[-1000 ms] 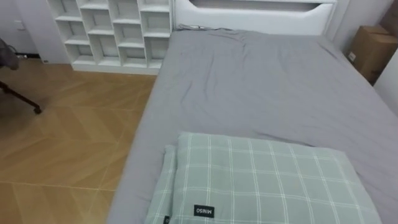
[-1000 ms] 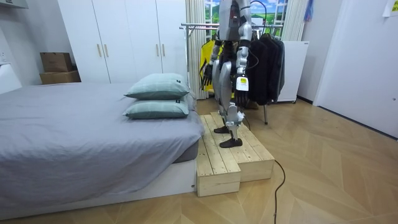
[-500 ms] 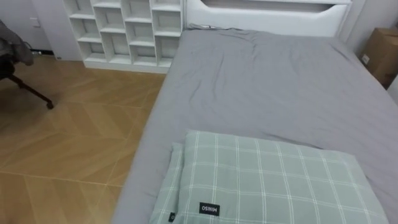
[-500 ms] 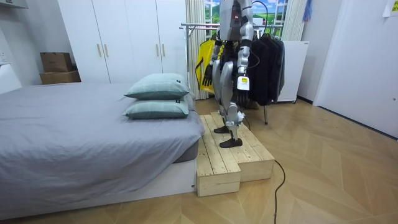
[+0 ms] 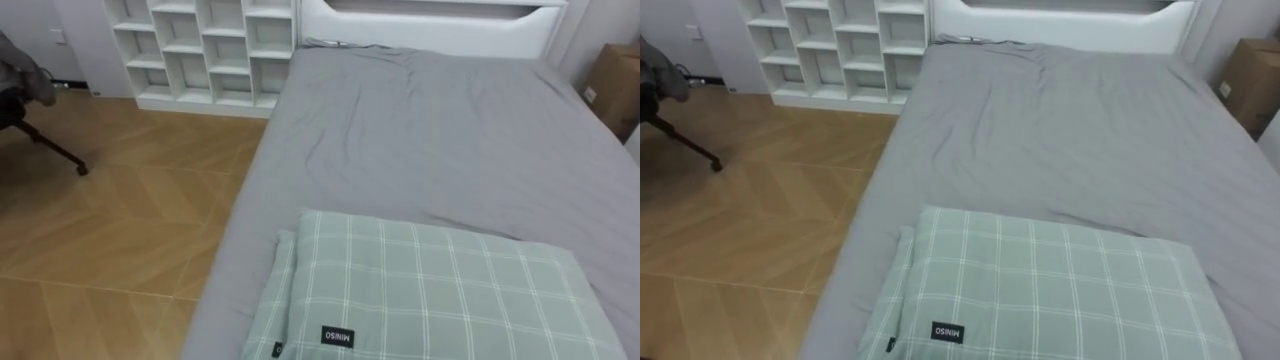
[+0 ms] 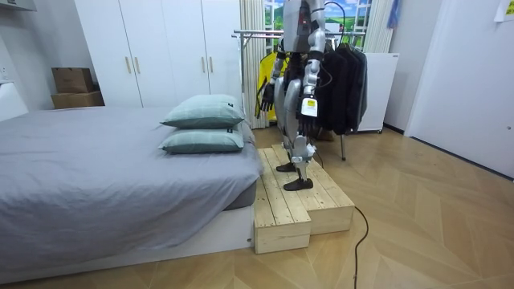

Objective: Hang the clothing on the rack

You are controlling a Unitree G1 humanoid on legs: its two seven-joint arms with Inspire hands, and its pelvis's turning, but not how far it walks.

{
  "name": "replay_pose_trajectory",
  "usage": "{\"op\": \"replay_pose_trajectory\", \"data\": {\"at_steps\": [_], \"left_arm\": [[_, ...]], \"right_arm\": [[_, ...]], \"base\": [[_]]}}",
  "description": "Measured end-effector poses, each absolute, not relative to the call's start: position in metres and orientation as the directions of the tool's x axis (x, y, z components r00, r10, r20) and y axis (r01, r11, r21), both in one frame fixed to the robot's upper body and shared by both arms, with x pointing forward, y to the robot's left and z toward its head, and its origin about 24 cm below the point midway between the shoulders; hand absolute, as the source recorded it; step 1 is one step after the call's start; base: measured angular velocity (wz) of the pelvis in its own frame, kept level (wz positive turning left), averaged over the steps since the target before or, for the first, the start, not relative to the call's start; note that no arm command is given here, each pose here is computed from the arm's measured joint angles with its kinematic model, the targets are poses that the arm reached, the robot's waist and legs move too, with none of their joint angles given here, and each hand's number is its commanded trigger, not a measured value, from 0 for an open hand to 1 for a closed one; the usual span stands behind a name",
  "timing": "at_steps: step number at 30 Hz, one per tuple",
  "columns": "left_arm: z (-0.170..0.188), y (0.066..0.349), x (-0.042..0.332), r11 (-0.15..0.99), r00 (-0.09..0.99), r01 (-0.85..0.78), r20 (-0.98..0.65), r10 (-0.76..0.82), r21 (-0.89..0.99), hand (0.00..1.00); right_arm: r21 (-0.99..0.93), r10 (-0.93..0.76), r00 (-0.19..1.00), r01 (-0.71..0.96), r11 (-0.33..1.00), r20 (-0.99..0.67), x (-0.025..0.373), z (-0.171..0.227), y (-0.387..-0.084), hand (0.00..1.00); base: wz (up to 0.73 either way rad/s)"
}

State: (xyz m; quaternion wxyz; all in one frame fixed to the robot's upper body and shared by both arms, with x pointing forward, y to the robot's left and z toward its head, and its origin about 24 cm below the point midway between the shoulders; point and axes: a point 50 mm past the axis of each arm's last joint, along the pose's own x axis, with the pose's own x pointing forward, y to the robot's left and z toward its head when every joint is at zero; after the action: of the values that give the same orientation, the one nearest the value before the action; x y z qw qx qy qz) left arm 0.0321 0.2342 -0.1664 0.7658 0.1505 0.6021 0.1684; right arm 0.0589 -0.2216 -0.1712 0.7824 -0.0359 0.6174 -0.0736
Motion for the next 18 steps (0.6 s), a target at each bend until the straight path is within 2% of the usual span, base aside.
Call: {"op": "replay_pose_trajectory", "data": {"at_steps": [18], "left_arm": [[-0.1679, 0.2272, 0.0358, 0.924, 0.244, -0.071, -0.892, 0.380, 0.375, 0.00]], "right_arm": [[-0.112, -0.125, 0.237, 0.070, 0.991, -0.963, 0.0596, -0.1713, -0.2198, 0.00]], "base": [[0.00]]}}
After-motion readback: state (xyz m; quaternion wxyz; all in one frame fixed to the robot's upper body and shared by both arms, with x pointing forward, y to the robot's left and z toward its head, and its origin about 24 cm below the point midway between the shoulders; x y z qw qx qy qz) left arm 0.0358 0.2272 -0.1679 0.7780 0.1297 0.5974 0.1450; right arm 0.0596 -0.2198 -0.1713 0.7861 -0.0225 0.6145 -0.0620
